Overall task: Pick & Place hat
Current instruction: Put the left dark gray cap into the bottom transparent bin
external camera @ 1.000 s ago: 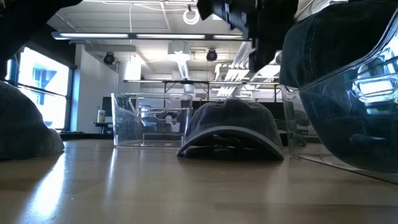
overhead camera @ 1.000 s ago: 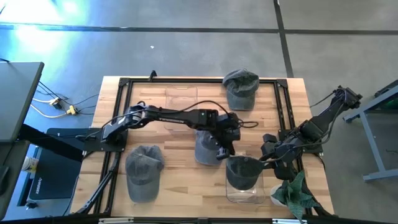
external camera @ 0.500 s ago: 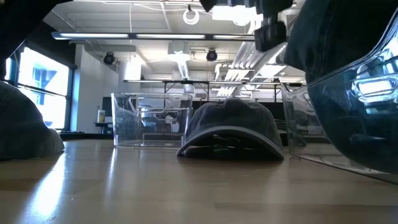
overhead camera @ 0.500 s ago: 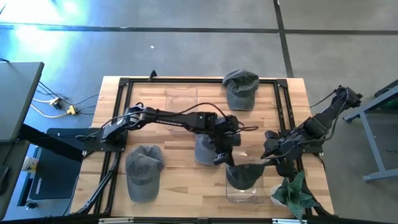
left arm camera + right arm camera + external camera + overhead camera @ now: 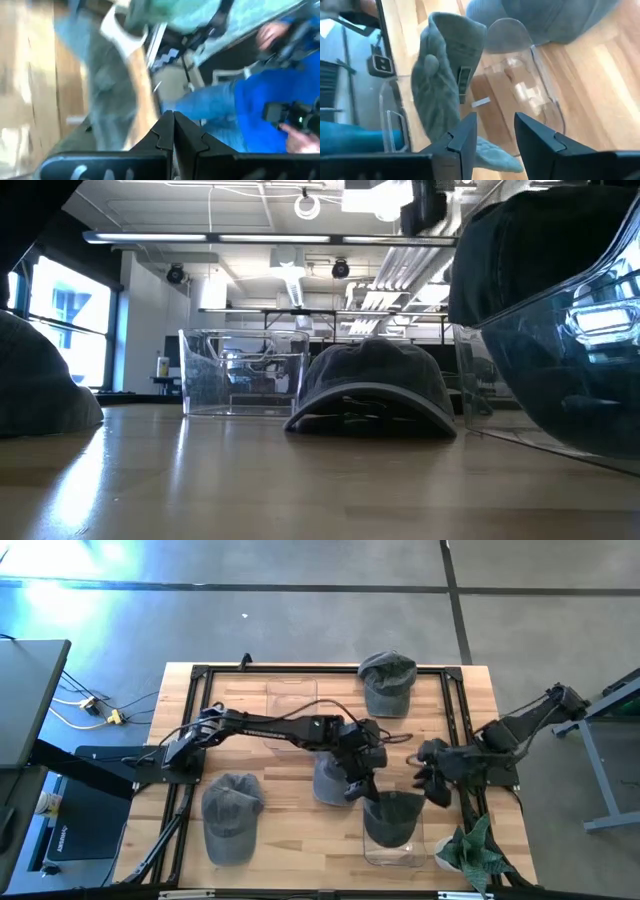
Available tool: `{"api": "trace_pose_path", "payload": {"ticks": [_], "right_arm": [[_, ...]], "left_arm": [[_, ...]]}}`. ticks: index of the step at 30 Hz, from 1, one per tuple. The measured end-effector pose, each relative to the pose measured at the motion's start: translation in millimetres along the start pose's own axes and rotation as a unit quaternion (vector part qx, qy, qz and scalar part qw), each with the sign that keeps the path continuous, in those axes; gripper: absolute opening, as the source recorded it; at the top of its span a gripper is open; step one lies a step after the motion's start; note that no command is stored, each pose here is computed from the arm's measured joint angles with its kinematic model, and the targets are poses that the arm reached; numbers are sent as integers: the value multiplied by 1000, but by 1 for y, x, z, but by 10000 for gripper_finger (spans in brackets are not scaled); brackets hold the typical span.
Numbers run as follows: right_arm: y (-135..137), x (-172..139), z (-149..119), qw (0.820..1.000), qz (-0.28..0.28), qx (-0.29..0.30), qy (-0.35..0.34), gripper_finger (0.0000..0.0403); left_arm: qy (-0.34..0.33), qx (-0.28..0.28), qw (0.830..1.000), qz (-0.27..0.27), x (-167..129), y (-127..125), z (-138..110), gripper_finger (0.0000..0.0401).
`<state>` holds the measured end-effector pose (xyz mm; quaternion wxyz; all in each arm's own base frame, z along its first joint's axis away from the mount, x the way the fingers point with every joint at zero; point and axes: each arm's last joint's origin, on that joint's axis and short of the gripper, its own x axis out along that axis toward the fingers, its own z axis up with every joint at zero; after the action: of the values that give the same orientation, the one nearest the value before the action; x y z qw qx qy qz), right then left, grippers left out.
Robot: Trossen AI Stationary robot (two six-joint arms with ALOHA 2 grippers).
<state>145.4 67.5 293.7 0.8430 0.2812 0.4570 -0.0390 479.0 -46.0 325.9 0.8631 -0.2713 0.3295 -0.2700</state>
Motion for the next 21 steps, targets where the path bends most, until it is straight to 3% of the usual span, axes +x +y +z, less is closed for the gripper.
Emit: {"api": "trace_pose_path", "payload": {"ticks": [4, 10, 12, 15, 21], "right_arm": [[-11, 7, 19, 1000, 7, 28, 3, 116], [-30, 36, 50, 998, 8, 33, 46, 98], [-32, 49, 62, 997, 39, 25, 58, 92], [-35, 72, 74, 992, 87, 19, 88, 85], [-36, 111, 79, 977, 144, 9, 159, 71]], "left_arm": [[-13, 2, 999, 38, -38, -32, 3, 2], [-11, -3, 992, 129, -63, -64, -8, 2], [-5, -1, 989, 145, -65, -74, -13, 2], [59, -16, 982, 180, -63, -88, -35, 2], [105, 4, 963, 248, -41, -114, -65, 2]]}}
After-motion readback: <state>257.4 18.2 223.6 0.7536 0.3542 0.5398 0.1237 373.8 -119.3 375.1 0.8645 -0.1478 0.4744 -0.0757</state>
